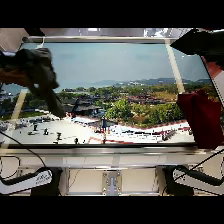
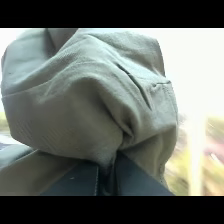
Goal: Fold the shirts.
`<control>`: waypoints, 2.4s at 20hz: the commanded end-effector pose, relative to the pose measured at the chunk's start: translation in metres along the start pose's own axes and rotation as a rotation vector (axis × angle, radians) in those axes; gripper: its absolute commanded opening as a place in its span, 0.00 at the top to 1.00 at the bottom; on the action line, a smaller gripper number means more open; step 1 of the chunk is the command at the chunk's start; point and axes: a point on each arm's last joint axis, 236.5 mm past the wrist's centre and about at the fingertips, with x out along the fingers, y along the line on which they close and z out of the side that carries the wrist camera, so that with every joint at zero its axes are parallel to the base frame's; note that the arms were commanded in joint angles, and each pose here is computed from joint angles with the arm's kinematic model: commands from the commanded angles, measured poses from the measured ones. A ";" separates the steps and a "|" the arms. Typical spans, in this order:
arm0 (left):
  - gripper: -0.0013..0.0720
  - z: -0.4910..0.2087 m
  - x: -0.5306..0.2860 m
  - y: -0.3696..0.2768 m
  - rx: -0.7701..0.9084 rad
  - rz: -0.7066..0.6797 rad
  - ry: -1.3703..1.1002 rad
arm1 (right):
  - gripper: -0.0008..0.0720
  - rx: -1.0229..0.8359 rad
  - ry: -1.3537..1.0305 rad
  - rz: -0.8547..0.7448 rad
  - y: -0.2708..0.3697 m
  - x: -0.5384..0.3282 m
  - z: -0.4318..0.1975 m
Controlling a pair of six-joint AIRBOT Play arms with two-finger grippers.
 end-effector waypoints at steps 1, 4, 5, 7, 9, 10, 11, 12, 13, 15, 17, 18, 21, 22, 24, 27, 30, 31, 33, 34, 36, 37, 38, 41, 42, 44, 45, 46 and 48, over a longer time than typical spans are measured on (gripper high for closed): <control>0.71 -0.040 0.007 -0.107 0.137 -0.251 0.121 | 0.17 -0.028 0.043 -0.039 -0.001 -0.011 -0.009; 0.02 -0.045 0.012 -0.115 0.267 -0.250 0.116 | 0.17 -0.030 0.066 -0.121 -0.023 -0.010 -0.013; 0.02 -0.044 0.017 -0.093 0.273 -0.166 0.126 | 0.17 -0.023 0.081 -0.147 -0.032 -0.008 -0.017; 0.02 -0.049 0.031 -0.038 0.211 0.043 0.176 | 0.17 0.009 0.117 -0.148 -0.042 0.006 -0.029; 0.02 -0.080 0.056 -0.005 0.157 0.127 0.296 | 0.17 0.065 0.182 -0.096 -0.046 0.035 -0.051; 0.03 -0.103 0.072 0.004 0.133 0.124 0.373 | 0.17 0.092 0.224 -0.063 -0.046 0.057 -0.067; 0.03 -0.125 0.089 0.008 0.115 0.107 0.440 | 0.17 0.117 0.264 -0.026 -0.042 0.083 -0.083; 0.03 -0.146 0.106 0.010 0.119 0.076 0.504 | 0.17 0.134 0.299 0.013 -0.034 0.112 -0.100; 0.03 -0.166 0.121 0.008 0.122 0.031 0.566 | 0.17 0.136 0.327 0.045 -0.023 0.142 -0.116; 0.03 -0.189 0.144 0.008 0.097 -0.024 0.640 | 0.17 0.076 0.383 0.105 0.010 0.207 -0.154; 0.03 -0.204 0.159 0.008 0.064 -0.051 0.688 | 0.17 -0.002 0.439 0.154 0.042 0.258 -0.187; 0.03 -0.210 0.164 0.008 0.067 -0.071 0.707 | 0.17 -0.019 0.464 0.168 0.055 0.281 -0.204; 0.03 -0.219 0.174 0.007 0.081 -0.109 0.731 | 0.17 0.008 0.557 0.205 0.073 0.324 -0.253; 0.03 -0.221 0.175 0.008 0.089 -0.113 0.736 | 0.17 0.038 0.583 0.220 0.075 0.332 -0.265; 0.03 -0.224 0.182 0.011 0.103 -0.118 0.740 | 0.17 0.108 0.599 0.276 0.086 0.343 -0.275; 0.03 -0.224 0.196 0.017 0.103 -0.108 0.714 | 0.17 0.200 0.596 0.364 0.104 0.353 -0.280; 0.03 -0.222 0.205 0.009 0.074 -0.142 0.690 | 0.17 0.229 0.589 0.373 0.105 0.360 -0.282; 0.03 -0.221 0.208 0.004 0.074 -0.169 0.679 | 0.17 0.231 0.585 0.370 0.104 0.361 -0.282; 0.03 -0.218 0.213 -0.008 0.051 -0.221 0.656 | 0.17 0.238 0.586 0.365 0.102 0.364 -0.284; 0.03 -0.218 0.215 -0.011 0.034 -0.239 0.653 | 0.17 0.242 0.588 0.362 0.101 0.365 -0.286; 0.03 -0.223 0.219 -0.010 0.023 -0.241 0.665 | 0.32 0.253 0.577 0.358 0.100 0.369 -0.285; 0.04 -0.226 0.221 -0.009 0.019 -0.241 0.673 | 0.45 0.264 0.563 0.356 0.100 0.372 -0.282; 0.23 -0.228 0.222 -0.008 0.015 -0.240 0.681 | 0.65 0.274 0.545 0.352 0.099 0.375 -0.279; 0.96 -0.230 0.225 -0.006 0.016 -0.239 0.683 | 0.96 0.292 0.471 0.319 0.091 0.385 -0.264; 0.96 -0.229 0.225 -0.004 0.021 -0.238 0.679 | 0.97 0.293 0.453 0.310 0.088 0.388 -0.260; 0.96 -0.226 0.222 0.004 0.026 -0.220 0.674 | 0.97 0.280 0.424 0.306 0.082 0.387 -0.245; 0.96 -0.223 0.217 0.014 0.037 -0.196 0.673 | 0.97 0.261 0.409 0.305 0.080 0.384 -0.234; 0.96 -0.216 0.209 0.025 0.046 -0.169 0.665 | 0.97 0.235 0.392 0.308 0.077 0.379 -0.220; 0.97 -0.192 0.188 0.044 0.062 -0.118 0.608 | 0.97 0.167 0.329 0.305 0.070 0.360 -0.177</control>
